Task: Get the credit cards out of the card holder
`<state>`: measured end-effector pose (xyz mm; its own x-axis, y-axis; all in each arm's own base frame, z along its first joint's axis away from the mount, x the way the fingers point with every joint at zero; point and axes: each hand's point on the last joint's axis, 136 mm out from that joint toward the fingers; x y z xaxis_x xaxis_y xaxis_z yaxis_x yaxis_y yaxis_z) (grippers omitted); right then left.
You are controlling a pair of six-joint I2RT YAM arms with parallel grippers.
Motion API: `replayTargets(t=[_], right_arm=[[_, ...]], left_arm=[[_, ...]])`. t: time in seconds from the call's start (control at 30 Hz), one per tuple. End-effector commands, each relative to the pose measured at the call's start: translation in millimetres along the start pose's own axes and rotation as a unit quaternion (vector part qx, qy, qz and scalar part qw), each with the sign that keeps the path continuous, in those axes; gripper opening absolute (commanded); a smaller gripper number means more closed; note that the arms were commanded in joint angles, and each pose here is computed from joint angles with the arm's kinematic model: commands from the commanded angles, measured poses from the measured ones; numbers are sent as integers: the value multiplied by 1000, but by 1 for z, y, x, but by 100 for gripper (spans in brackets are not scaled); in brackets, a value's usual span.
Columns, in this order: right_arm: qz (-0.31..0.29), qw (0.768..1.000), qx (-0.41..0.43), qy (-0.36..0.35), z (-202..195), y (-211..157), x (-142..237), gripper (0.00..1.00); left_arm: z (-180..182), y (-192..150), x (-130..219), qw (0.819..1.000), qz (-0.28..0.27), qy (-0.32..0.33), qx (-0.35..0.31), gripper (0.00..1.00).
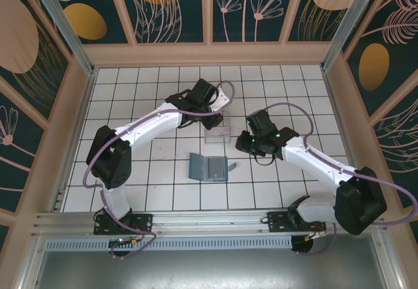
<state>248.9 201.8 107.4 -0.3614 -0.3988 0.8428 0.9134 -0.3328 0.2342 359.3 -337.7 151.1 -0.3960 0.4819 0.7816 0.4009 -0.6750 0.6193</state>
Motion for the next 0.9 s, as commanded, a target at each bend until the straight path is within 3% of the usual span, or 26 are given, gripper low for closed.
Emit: replayTargets(t=[0.0, 0.27, 0.53, 0.87], right_arm=[[25, 999, 19, 7, 0, -14, -12, 23], [68, 997, 28, 7, -6, -37, -29, 23], [96, 995, 41, 1, -12, -54, -39, 24], [98, 994, 48, -11, -25, -62, -40, 23]], left_arm=[[3, 11, 12, 993, -45, 9, 108, 27], [2, 3, 34, 966, -96, 11, 238, 29], [-11, -34, 21, 940, -12, 13, 340, 31], [-67, -65, 6, 936, 59, 35, 346, 32]])
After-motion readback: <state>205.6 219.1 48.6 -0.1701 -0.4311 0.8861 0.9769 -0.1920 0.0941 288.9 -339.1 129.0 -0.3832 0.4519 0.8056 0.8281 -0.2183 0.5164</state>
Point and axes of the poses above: each hand's point on the last joint's axis, 136 mm out from that joint toward the fingers, its own x axis back along the fingers, its own z axis along the line the jaws close on, y = z × x, and after that the axes turned 8 degrees about -x, right-handed
